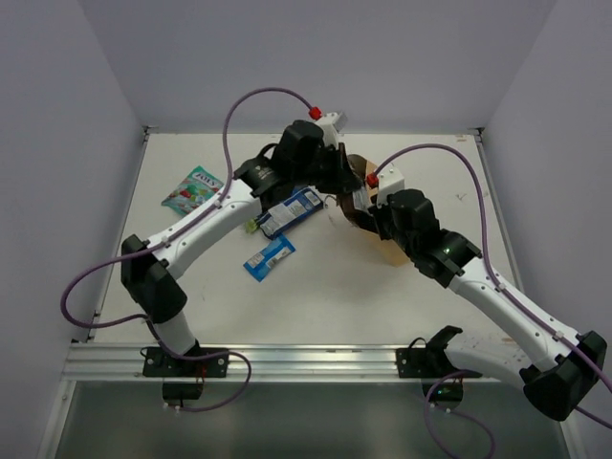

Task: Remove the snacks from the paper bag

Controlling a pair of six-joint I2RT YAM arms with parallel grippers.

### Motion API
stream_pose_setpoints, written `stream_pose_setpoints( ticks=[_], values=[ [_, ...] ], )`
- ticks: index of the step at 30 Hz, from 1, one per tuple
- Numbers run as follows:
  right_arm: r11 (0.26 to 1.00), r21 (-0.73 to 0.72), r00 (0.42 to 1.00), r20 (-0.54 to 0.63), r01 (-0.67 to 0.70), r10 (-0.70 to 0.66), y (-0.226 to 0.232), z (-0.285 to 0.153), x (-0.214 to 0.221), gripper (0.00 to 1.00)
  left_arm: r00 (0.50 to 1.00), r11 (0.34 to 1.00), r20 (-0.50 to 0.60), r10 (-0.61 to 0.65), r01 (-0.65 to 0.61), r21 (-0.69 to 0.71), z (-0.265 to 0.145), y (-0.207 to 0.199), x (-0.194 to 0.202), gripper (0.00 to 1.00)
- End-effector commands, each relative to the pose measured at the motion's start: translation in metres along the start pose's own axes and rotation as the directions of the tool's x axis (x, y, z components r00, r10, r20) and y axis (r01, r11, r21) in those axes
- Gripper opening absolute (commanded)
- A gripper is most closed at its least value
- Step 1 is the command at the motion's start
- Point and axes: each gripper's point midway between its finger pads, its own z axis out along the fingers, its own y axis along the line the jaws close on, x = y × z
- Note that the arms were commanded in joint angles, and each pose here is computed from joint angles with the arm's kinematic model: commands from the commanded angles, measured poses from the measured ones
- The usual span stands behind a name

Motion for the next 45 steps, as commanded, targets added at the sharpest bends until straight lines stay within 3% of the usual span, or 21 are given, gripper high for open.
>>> stream_pose_setpoints(
  ticks=[1, 8, 12, 17, 22, 30, 33, 38, 42, 45],
  values=[
    [0.996, 0.084, 0.998, -0.055, -0.005, 0.009, -0.012, 0.004, 0.020, 0.00, 0.955, 0.985, 0.279, 0.101, -0.134, 0.105, -0.104, -0.063, -0.090, 0.00],
    [0.993, 0.118, 0.996, -0.085, 0.009, 0.001, -0.019, 0.001, 0.032, 0.00, 0.865, 0.985, 0.492, 0.099, -0.154, 0.072, -0.215, -0.052, -0.155, 0.00],
    [0.991, 0.132, 0.995, -0.100, 0.016, -0.003, -0.022, -0.001, 0.035, 0.00, 0.759, 0.977, 0.634, 0.150, -0.210, 0.021, -0.282, -0.069, -0.184, 0.00],
    [0.989, 0.144, 0.994, -0.109, 0.020, -0.005, -0.026, -0.007, 0.035, 0.00, 0.689, 0.970, 0.683, 0.241, -0.161, -0.180, -0.309, -0.043, -0.201, 0.00],
    [0.989, 0.144, 0.995, -0.091, -0.016, 0.030, -0.030, -0.023, 0.023, 0.00, 0.721, 0.927, 0.622, 0.304, -0.074, -0.367, -0.278, 0.016, -0.203, 0.00],
    [0.993, 0.110, 0.998, -0.030, -0.053, 0.056, -0.034, -0.051, 0.003, 0.00, 0.806, 0.907, 0.502, 0.313, -0.097, -0.410, -0.164, 0.093, -0.216, 0.00],
    [0.994, 0.103, 0.998, -0.027, -0.047, 0.050, -0.035, -0.055, 0.004, 0.00, 0.812, 0.917, 0.493, 0.313, -0.124, -0.379, -0.122, 0.115, -0.233, 0.00],
    [0.995, 0.093, 0.999, -0.038, -0.036, 0.039, -0.033, -0.054, 0.010, 0.00, 0.775, 0.923, 0.530, 0.345, -0.177, -0.343, -0.084, 0.154, -0.251, 0.00],
    [0.996, 0.083, 0.998, -0.044, -0.030, 0.034, -0.031, -0.053, 0.011, 0.00, 0.777, 0.962, 0.585, 0.233, -0.097, -0.255, -0.068, 0.223, -0.226, 0.00],
    [0.997, 0.074, 0.999, -0.045, -0.028, 0.031, -0.029, -0.051, 0.010, 0.00, 0.859, 0.952, 0.486, 0.164, -0.008, -0.307, -0.044, 0.294, -0.166, 0.19]
  ],
)
